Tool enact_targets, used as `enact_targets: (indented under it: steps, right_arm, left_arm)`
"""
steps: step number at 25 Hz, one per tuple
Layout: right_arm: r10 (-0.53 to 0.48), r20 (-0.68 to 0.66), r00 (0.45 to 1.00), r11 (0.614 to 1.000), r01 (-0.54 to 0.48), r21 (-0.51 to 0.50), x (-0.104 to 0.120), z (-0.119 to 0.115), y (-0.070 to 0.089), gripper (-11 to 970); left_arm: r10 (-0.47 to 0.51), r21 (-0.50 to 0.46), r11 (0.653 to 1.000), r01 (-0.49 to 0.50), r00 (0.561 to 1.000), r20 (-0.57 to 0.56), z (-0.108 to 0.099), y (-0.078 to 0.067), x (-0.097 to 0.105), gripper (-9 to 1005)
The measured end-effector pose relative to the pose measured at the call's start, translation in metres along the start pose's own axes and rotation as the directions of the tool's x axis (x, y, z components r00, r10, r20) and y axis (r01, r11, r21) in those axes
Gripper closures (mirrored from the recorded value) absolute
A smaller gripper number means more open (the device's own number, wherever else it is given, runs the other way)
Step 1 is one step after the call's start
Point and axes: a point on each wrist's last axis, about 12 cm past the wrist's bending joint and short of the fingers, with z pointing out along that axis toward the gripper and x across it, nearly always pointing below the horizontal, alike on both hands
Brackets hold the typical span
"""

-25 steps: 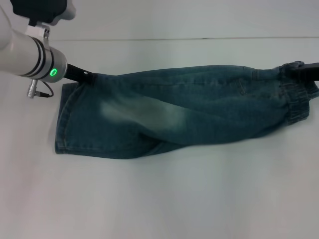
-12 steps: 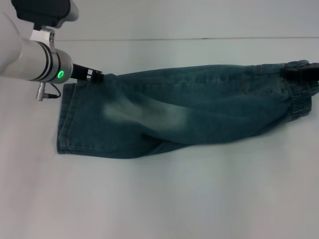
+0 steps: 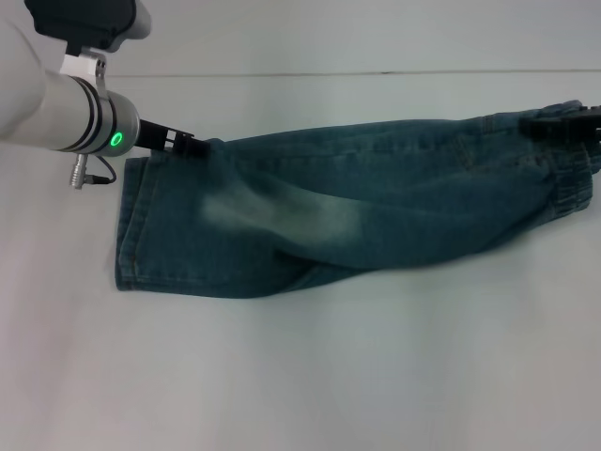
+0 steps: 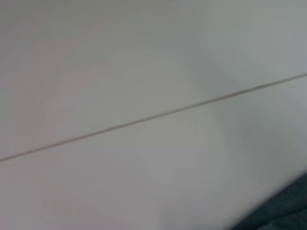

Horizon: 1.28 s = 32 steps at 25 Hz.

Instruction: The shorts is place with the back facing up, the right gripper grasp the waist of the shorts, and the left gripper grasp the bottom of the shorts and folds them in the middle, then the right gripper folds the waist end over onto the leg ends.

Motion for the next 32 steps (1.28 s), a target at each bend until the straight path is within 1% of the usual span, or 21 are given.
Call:
enact_targets:
  steps: [4, 5, 10, 16, 25, 32]
  right_arm:
    - [0.009, 0.011, 1.0, 1.0, -0.009, -0.011, -0.003, 0.0, 0.005, 17]
    - [0.018, 0.012, 1.0, 1.0, -0.018, -0.013, -0.003, -0.001, 0.006, 19]
    - [0.045, 0.002, 0.999, 0.998, -0.045, -0.036, -0.002, -0.002, 0.008, 21]
    - [0.073, -0.012, 0.997, 0.996, -0.073, -0.046, 0.002, -0.004, 0.008, 21]
    - [0.108, 0.005, 0.994, 0.994, -0.108, -0.01, 0.009, -0.016, -0.004, 21]
    - [0.125, -0.004, 0.992, 0.992, -0.125, -0.012, 0.017, -0.022, -0.007, 22]
  left_arm:
    - [0.011, 0.0, 1.0, -0.011, 1.0, -0.003, 0.001, -0.001, 0.0, 150]
    - [0.011, 0.0, 1.0, -0.011, 1.0, -0.003, 0.001, -0.001, 0.001, 113]
    - [0.01, -0.003, 1.0, -0.01, 1.0, -0.007, 0.001, 0.002, 0.003, 62]
    - [0.035, 0.001, 0.999, -0.035, 0.999, -0.019, 0.001, -0.001, 0.004, 62]
    - [0.048, 0.015, 0.999, -0.047, 0.998, -0.047, 0.001, -0.003, 0.006, 62]
    - [0.052, 0.021, 0.998, -0.051, 0.997, -0.055, 0.001, -0.004, 0.007, 62]
